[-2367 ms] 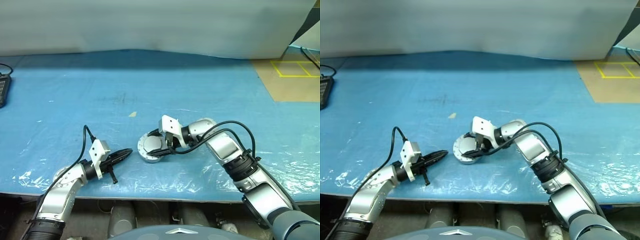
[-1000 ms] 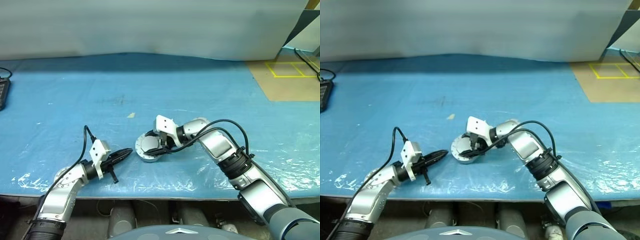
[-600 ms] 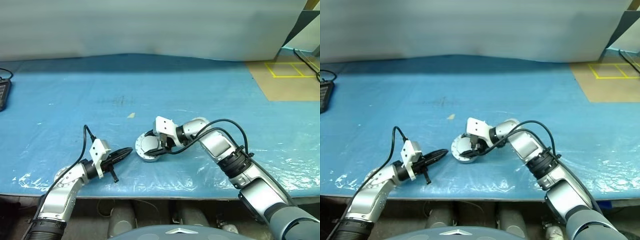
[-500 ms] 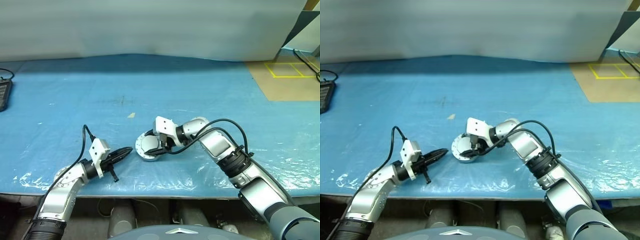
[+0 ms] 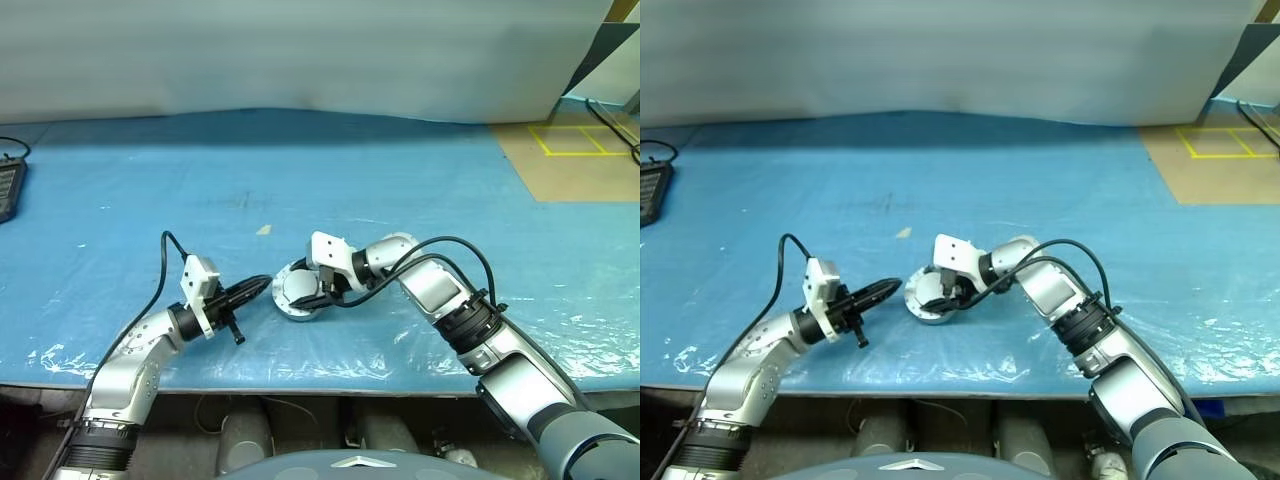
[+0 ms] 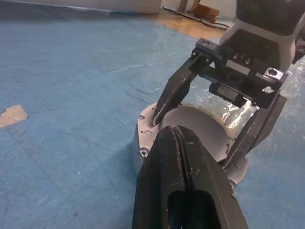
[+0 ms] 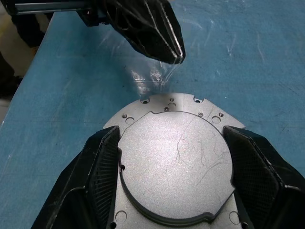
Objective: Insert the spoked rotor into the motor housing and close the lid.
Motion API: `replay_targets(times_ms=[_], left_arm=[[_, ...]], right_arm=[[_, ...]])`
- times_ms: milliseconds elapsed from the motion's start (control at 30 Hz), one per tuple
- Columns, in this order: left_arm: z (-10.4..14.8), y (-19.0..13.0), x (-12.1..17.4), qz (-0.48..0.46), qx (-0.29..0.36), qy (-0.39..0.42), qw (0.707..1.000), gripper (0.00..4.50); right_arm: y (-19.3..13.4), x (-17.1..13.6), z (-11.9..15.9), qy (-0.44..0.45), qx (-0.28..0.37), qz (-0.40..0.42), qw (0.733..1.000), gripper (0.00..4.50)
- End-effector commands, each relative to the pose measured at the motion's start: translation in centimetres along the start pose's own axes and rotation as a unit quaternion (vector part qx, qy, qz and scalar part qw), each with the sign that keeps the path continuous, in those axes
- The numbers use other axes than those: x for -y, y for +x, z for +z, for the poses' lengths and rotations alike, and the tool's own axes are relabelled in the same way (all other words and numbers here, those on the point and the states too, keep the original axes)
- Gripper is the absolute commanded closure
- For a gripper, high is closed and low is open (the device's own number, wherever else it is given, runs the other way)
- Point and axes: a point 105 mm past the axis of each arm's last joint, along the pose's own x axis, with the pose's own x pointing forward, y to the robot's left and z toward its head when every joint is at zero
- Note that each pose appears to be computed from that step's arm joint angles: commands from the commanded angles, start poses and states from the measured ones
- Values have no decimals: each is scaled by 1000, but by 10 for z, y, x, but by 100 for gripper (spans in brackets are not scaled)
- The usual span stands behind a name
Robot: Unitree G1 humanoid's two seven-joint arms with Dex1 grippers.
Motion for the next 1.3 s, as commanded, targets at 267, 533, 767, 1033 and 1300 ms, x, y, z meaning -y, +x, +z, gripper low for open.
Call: replay_targets(times_ms=[267, 533, 767, 1033, 1300], left_arm=[[-34, -1, 1, -9, -111, 29, 993, 450], [-30, 7, 6, -13, -100, 39, 994, 450], [-22, 17, 8, -21, -73, 34, 997, 450], [-29, 14, 10, -21, -89, 18, 996, 450], [-34, 11, 8, -19, -97, 22, 995, 450]], right_arm=[[-3, 1, -55, 62, -91, -29, 993, 142], [-8, 8, -43, 67, -65, -43, 995, 142], [-10, 11, -36, 71, -47, -50, 995, 142], [-11, 11, -37, 76, -47, -54, 995, 142], [-18, 5, -28, 59, -24, -36, 997, 3]])
